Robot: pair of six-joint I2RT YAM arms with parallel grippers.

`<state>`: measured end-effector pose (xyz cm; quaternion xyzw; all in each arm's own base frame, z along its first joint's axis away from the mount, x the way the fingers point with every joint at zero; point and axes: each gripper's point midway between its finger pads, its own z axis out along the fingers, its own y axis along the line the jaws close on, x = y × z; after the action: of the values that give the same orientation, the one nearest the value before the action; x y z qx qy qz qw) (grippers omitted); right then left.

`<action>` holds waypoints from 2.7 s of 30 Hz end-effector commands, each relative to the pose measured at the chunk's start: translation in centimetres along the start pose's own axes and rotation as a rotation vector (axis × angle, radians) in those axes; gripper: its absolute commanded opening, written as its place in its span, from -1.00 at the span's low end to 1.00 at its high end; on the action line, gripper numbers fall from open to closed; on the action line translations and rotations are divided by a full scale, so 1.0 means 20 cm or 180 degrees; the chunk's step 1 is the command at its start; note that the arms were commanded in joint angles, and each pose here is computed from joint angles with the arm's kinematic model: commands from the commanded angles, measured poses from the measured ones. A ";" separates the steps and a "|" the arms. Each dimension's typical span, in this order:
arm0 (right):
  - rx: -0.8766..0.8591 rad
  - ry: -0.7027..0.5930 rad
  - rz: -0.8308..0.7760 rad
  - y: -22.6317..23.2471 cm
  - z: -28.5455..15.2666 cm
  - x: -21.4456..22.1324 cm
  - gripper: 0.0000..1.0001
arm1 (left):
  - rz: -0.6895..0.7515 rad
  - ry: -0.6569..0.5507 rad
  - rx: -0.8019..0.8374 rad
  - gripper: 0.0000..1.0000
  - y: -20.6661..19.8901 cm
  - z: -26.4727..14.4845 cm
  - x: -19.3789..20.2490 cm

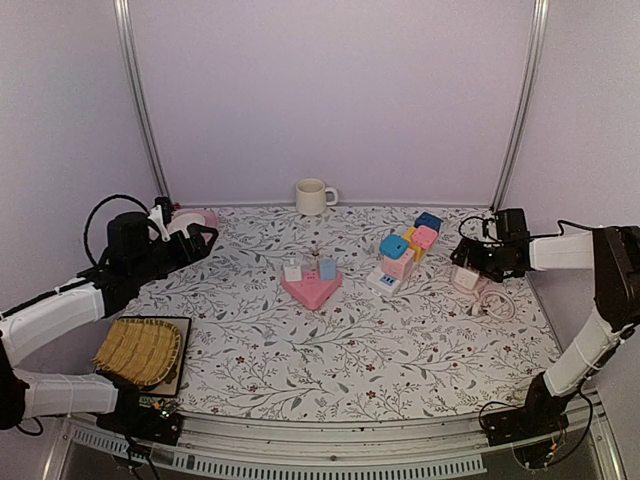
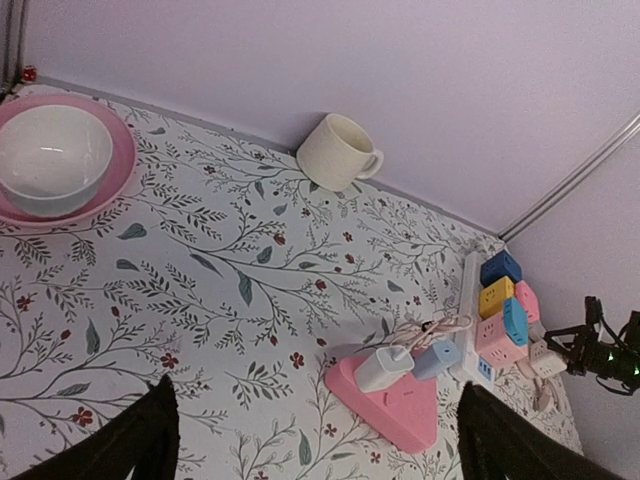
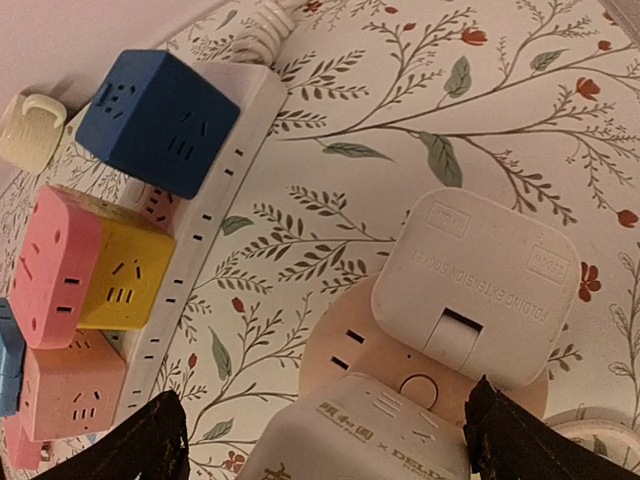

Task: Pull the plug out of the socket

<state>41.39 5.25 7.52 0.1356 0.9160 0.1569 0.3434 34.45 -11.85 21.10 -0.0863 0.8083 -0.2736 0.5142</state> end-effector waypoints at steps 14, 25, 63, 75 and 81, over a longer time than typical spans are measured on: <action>-0.0642 0.0528 -0.0774 0.68 -0.20 0.74 1.00 | 0.0254 0.0294 0.0410 0.83 -0.31 0.11 0.26; -0.0184 0.0510 -0.1675 0.92 -0.32 0.95 1.00 | 0.0238 0.0644 0.0596 0.80 -0.51 0.21 0.49; -0.0751 0.0815 -0.2145 1.14 -0.41 1.15 -0.20 | -0.0172 0.1372 0.1068 0.80 -0.70 0.26 0.97; -0.1371 0.0372 -0.1721 1.55 -0.51 1.08 -0.54 | -0.0811 0.1584 0.1253 0.74 -0.74 0.06 1.14; -0.1359 0.0266 -0.1703 1.60 -0.59 1.23 -0.54 | -0.0868 0.1649 0.1259 0.67 -0.79 -0.07 1.26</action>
<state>20.66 38.25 10.44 -0.2252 0.9002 0.2128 0.3062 20.85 -34.68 8.52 0.0002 0.8433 -0.4783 0.2450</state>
